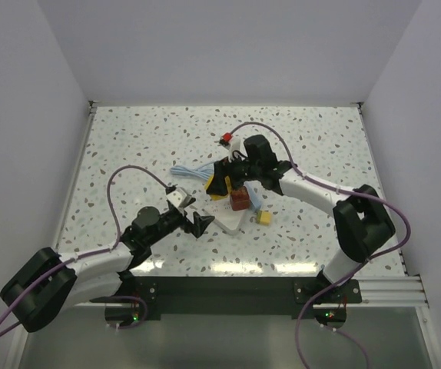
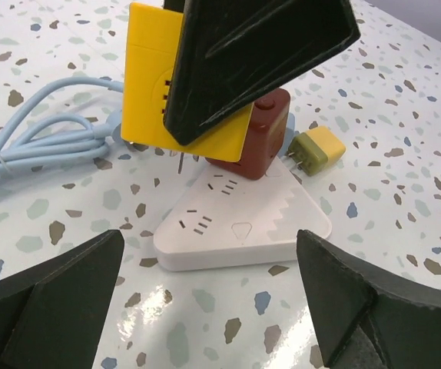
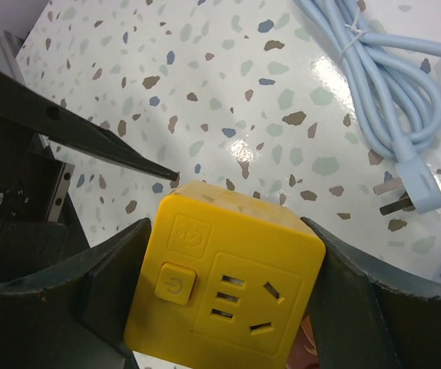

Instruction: Insert the plug

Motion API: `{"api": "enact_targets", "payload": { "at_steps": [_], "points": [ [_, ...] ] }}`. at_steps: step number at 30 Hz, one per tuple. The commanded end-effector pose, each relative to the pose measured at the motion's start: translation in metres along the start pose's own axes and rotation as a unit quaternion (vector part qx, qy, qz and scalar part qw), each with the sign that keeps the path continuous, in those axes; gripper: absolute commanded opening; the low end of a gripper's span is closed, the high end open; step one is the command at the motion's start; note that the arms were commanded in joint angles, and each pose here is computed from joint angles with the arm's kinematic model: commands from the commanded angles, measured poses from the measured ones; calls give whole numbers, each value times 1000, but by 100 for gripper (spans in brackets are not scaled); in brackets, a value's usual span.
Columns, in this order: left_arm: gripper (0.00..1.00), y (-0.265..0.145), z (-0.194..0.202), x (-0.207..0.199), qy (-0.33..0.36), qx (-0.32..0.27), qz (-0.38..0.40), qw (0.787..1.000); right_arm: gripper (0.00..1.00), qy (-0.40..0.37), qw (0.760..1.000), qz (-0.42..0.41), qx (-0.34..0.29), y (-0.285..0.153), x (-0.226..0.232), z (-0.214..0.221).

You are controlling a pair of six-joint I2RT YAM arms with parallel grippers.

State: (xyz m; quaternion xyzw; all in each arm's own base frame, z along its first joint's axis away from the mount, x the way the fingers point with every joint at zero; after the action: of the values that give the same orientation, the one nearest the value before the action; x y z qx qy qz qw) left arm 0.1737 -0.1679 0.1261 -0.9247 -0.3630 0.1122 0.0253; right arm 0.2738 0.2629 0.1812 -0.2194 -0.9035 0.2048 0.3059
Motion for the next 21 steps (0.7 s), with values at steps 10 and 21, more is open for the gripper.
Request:
{"api": "enact_targets", "payload": {
  "at_steps": [10, 21],
  "points": [
    [100, 8, 15, -38, -111, 34, 7, 993, 0, -150, 986, 20, -73, -67, -13, -32],
    [100, 42, 22, -70, -145, 59, -12, 988, 0, -141, 980, 67, -128, -110, 5, -39]
  ]
}}
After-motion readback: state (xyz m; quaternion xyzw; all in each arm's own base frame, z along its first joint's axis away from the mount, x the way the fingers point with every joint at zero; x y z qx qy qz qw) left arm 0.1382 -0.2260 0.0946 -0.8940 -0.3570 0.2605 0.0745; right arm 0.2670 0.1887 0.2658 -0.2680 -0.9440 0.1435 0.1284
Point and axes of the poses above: each gripper's point midway between its finger pads, its own y axis out along the fingers, its own x axis along the line the jaws close on, z = x × y, the point moved 9 cm from there along -y, back along the fingers, and after that the axes turned 2 degrees about -y, right-handed, at the moved point
